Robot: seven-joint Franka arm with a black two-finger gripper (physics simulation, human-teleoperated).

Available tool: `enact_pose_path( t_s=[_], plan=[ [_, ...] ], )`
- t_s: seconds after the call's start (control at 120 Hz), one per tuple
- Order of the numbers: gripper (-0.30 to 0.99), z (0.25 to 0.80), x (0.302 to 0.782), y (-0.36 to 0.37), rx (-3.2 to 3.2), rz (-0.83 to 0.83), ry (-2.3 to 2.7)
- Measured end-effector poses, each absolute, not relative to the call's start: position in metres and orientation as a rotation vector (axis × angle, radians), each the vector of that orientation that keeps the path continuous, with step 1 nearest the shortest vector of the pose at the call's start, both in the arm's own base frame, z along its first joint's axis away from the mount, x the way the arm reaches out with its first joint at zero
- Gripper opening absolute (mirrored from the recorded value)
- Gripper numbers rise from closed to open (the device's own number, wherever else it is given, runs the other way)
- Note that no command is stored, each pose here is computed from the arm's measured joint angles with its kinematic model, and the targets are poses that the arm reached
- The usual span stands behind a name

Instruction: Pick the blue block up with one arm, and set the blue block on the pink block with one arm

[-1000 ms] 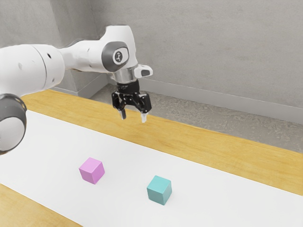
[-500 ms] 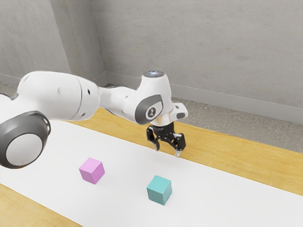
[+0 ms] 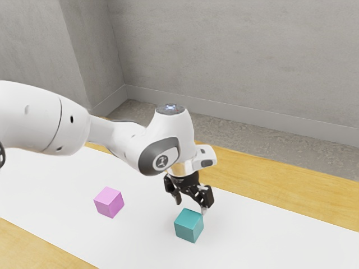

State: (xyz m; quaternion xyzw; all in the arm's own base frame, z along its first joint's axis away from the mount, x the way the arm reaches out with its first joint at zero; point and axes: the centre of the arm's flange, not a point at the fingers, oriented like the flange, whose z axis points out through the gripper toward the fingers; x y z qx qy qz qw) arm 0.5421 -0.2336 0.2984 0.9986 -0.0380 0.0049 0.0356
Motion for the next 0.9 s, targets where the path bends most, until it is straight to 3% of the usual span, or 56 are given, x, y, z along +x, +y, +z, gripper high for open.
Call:
enact_pose_path(
  t_s=[0.717, 0.9],
  plan=[
    [0.64, 0.265, 0.511, -0.24, 3.121, 0.02, -0.136],
    [0.58, 0.263, 0.513, -0.24, 3.119, 0.035, -0.122]
  ],
)
